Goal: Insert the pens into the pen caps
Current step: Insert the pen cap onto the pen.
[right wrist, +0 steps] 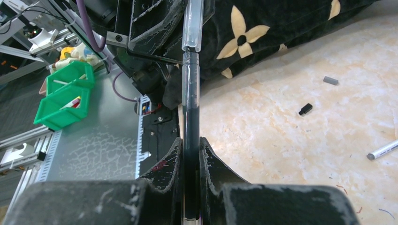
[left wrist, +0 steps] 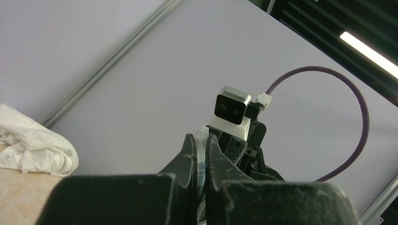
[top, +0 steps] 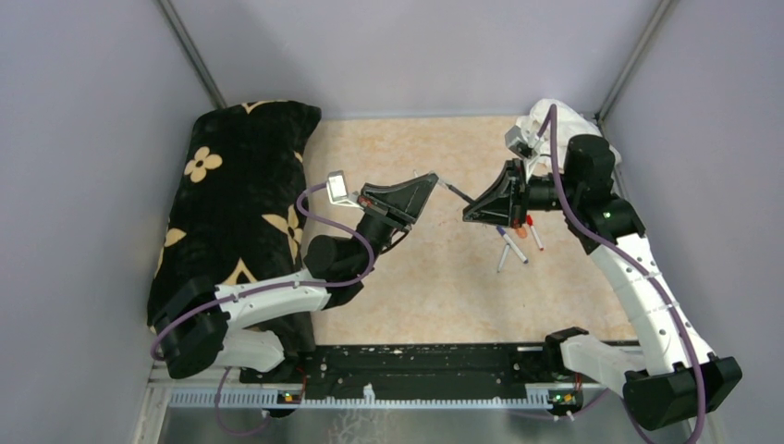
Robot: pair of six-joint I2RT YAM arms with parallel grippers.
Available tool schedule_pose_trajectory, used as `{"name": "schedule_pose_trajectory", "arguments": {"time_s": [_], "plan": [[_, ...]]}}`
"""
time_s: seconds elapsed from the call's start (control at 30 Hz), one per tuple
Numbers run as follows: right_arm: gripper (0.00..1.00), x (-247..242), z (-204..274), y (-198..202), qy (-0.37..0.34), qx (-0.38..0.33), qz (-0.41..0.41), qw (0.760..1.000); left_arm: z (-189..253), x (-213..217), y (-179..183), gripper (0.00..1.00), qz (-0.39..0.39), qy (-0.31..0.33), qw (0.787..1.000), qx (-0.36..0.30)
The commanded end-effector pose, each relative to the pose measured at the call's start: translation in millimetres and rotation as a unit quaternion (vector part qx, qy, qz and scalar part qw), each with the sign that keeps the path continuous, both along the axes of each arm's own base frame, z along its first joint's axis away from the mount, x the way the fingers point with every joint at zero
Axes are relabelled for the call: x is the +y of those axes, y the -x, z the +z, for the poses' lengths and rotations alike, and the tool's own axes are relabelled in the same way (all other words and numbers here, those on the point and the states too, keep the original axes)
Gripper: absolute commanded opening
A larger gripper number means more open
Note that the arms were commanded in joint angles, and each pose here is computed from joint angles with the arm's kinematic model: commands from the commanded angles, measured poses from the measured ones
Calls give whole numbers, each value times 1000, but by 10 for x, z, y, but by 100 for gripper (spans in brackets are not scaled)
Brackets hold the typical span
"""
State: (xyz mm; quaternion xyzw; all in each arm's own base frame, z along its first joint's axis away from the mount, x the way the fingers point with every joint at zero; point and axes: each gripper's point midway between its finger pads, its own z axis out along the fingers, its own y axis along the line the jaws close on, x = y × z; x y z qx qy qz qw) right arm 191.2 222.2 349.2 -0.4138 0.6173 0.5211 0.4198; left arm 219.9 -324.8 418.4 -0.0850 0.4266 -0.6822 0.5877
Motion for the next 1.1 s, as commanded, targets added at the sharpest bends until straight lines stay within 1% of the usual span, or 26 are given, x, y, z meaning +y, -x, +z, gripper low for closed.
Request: {"name": "schedule_pose_trajectory", "arguments": {"time_s": [0.0,0.4,0.7,1.07], "plan": [[0,-3,228,90,-20,-59,12,998,-158,15,-66,0,17,-15,1000,12],[0,-9,239,136,-22,-61,20,998,-193,145,-80,0,33,-13,999,19],[0,0,209,166,-28,-50,33,998,-190,127,-77,0,29,-12,999,16],[0,-12,-13,188,-16,-53,42,998,-64,237,-37,0,28,9,1000,-7]]}}
